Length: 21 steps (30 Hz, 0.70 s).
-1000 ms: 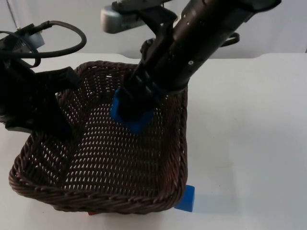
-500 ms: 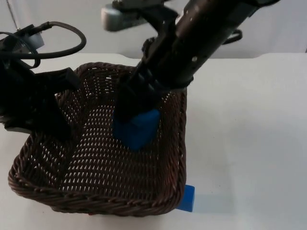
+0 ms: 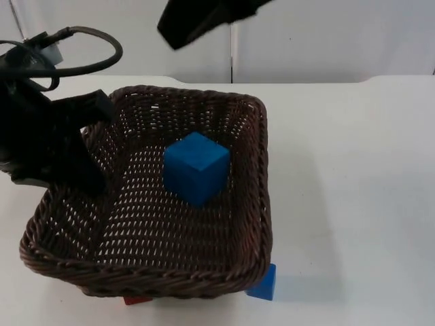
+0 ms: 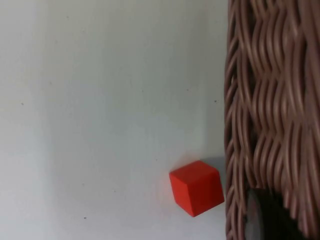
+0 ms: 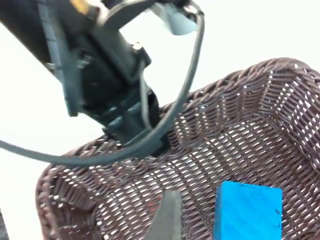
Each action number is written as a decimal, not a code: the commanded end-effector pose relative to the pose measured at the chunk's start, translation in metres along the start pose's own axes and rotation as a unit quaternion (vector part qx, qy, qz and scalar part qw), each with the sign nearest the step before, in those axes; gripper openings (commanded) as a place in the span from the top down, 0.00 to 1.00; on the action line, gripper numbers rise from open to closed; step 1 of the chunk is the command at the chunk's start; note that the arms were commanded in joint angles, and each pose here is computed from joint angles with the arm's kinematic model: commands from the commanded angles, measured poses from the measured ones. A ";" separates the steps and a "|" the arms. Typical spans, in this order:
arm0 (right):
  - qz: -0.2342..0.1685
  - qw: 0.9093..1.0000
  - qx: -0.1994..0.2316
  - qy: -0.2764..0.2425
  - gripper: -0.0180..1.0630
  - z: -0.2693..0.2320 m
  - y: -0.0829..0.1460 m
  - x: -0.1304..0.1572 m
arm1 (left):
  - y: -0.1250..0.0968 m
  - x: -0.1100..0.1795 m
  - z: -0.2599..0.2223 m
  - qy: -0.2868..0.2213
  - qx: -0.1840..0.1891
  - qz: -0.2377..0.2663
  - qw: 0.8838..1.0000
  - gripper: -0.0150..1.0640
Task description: Pick up the basket with the left hand and place the largest block into the basket with the right hand.
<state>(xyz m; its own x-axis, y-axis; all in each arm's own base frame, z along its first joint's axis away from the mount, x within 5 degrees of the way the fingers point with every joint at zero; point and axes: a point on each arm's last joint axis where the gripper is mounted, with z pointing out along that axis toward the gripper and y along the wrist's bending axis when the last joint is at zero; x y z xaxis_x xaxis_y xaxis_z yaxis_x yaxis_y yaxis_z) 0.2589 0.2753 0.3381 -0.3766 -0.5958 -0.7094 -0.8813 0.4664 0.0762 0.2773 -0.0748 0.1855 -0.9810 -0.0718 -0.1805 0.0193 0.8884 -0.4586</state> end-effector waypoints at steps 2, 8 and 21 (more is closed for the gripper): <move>-0.018 1.000 -0.005 0.001 0.30 -0.024 0.009 -0.002 | -0.005 -0.001 -0.004 -0.009 0.021 -0.019 1.000 0.99; -0.032 0.999 -0.018 0.010 0.30 -0.055 0.021 0.000 | -0.006 -0.002 -0.004 -0.014 0.028 -0.028 0.999 0.99; -0.047 0.999 0.004 -0.017 0.30 -0.089 0.031 0.014 | -0.009 -0.003 -0.004 -0.020 0.044 -0.046 0.998 0.99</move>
<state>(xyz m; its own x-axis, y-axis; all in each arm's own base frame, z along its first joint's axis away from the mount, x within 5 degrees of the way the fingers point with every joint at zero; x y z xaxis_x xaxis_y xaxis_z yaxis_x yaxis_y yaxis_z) 0.2037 0.2250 0.3915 -0.3002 -0.6143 -0.7297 -0.9078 0.4190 0.0207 0.2789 -0.0787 0.1880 -0.9773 -0.1310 -0.1664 -0.0278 0.8581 -0.5127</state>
